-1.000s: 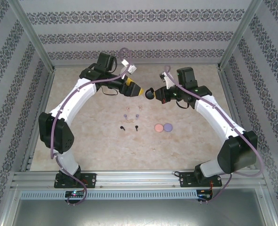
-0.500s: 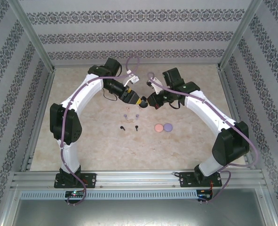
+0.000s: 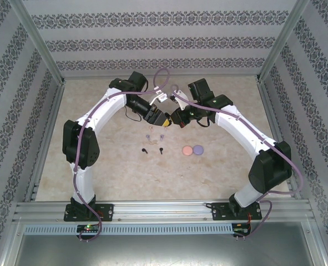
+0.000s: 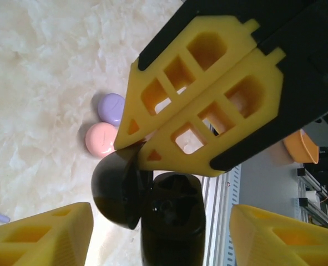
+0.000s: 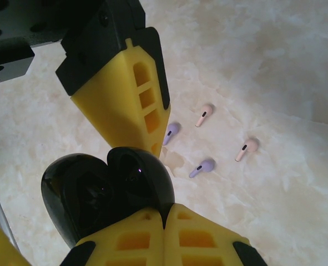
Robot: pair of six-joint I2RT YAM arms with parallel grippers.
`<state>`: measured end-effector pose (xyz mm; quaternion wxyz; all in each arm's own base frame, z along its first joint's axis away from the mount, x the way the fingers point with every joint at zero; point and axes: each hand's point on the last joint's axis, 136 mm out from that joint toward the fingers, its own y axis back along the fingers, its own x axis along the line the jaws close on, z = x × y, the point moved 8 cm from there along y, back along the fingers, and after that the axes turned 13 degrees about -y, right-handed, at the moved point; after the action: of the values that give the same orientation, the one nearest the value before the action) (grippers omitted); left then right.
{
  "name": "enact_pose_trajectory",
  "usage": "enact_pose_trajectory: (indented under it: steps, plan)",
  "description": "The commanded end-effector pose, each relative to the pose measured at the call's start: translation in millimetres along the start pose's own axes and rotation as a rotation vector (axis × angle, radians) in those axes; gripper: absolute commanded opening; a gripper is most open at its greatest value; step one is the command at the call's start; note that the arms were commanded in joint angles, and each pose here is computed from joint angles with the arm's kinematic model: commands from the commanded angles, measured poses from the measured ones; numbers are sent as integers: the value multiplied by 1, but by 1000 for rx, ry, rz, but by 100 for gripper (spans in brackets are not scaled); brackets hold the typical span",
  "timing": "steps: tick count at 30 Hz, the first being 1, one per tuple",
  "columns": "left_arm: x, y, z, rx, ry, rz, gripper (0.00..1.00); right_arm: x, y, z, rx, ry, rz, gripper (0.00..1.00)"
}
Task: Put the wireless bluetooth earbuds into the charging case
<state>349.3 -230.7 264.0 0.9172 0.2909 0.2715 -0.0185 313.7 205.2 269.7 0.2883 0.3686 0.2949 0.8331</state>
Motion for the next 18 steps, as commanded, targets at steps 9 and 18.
enact_pose_trajectory:
  steps: [9,18]
  plan:
    - [-3,-5,-3,-5,-3,-67,44,3,-2,6,-12,22,-8,0]
    - [-4,-6,-3,-8,-2,-82,15,4,0,8,-26,21,-7,0]
